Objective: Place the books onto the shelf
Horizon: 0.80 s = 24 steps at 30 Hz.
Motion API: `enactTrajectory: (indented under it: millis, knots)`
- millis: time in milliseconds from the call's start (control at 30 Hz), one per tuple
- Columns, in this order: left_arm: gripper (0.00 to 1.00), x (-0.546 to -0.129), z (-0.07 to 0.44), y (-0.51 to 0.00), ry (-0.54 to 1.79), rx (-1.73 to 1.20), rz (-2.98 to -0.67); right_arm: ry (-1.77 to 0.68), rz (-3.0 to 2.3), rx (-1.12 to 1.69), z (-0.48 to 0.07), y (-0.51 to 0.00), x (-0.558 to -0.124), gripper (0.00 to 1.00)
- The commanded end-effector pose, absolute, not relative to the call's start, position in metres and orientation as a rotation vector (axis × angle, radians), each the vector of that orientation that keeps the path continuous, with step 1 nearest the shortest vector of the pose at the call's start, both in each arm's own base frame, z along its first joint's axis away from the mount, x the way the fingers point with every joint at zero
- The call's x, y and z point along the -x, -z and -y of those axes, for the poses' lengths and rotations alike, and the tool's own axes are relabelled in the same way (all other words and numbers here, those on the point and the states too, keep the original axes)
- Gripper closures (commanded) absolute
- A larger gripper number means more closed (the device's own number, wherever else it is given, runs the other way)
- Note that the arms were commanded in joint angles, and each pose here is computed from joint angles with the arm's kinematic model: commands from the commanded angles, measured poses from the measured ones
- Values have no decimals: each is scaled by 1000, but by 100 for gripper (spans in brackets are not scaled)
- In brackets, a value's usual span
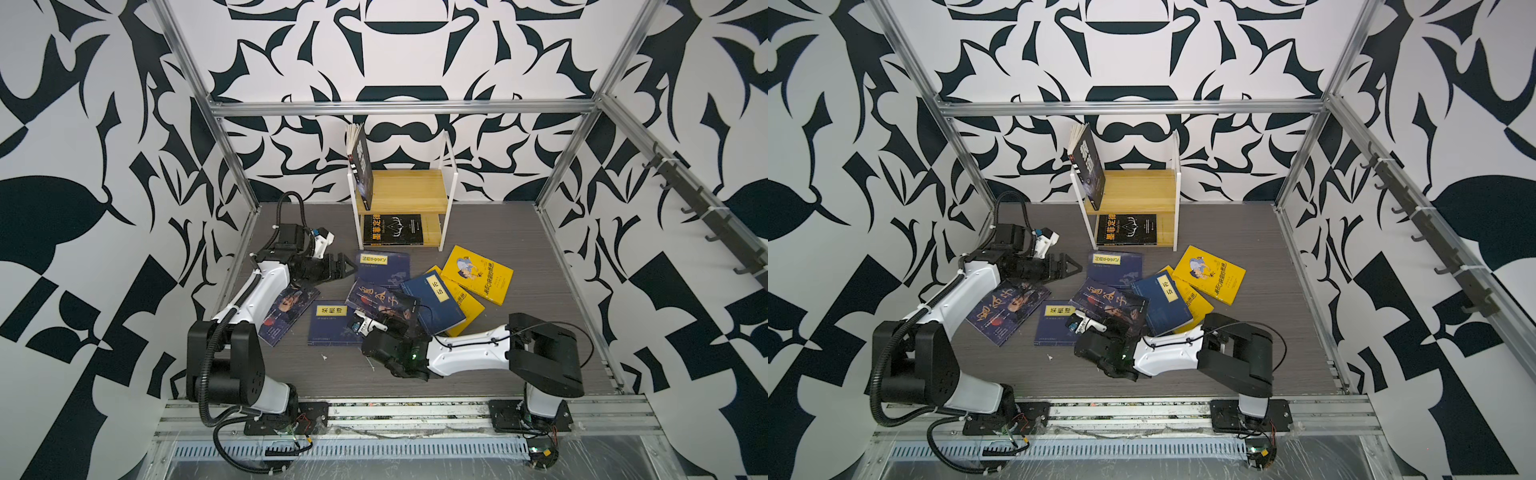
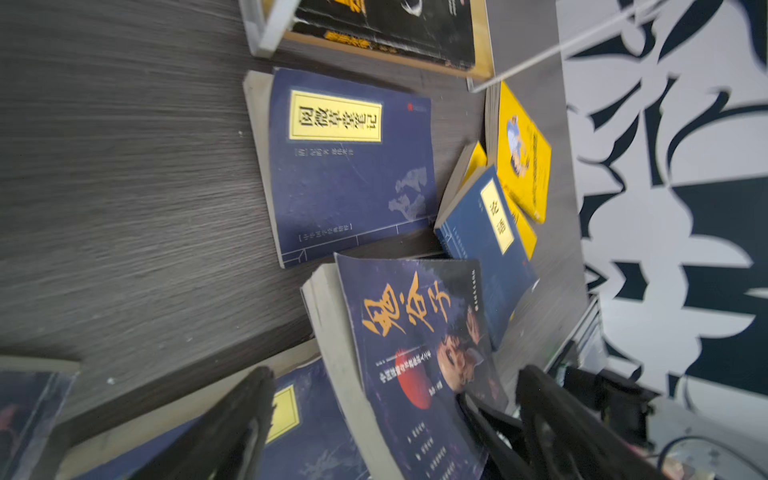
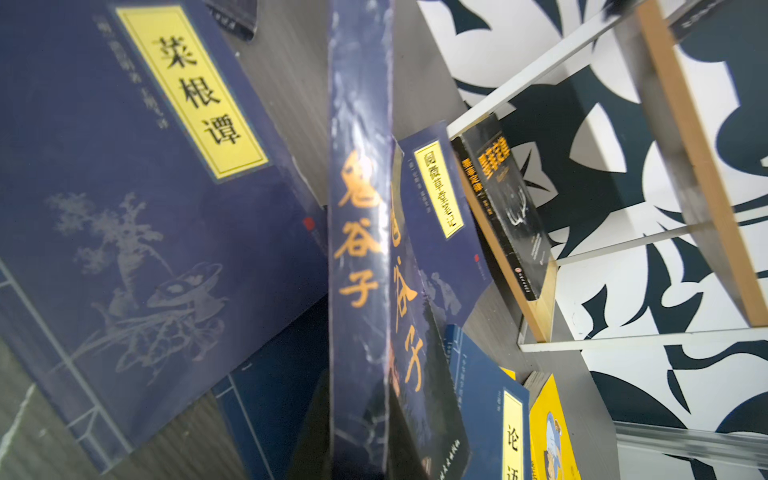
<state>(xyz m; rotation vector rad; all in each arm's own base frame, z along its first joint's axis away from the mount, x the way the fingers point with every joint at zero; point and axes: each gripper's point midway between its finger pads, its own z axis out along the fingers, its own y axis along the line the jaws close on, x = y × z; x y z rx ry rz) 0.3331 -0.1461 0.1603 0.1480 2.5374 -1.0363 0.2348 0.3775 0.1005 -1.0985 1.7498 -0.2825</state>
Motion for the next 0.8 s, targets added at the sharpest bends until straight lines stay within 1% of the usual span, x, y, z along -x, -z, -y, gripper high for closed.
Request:
enactTrajectory:
  millis: [0, 33, 200, 333, 467, 500, 567, 600, 700, 767]
  knots:
    - [2, -323, 152, -165, 1158, -96, -2520, 196, -1655, 905, -385, -157, -247, 100]
    - [1, -320, 154, -165, 1198, -86, -2514, 202, -1639, 884, -383, -162, -249, 100]
    - [0, -316, 163, -177, 1351, -79, -2469, 215, -1568, 782, -375, -187, -257, 100]
    - [0, -312, 167, -184, 1464, -50, -2434, 198, -1524, 775, -377, -198, -258, 100]
    - [1, -314, 166, -177, 1442, -37, -2440, 209, -1475, 780, -383, -205, -259, 100]
    - [3, -314, 166, -176, 1441, -32, -2444, 209, -1470, 780, -385, -206, -260, 100]
    - [11, -317, 167, -177, 1458, -16, -2439, 210, -1457, 801, -389, -205, -259, 100]
    - [17, -318, 167, -178, 1461, -7, -2438, 215, -1453, 808, -390, -204, -260, 100]
    - [38, -320, 167, -181, 1477, 9, -2430, 221, -1438, 820, -395, -203, -260, 100]
    - [58, -321, 167, -180, 1481, 18, -2428, 221, -1430, 829, -397, -203, -260, 100]
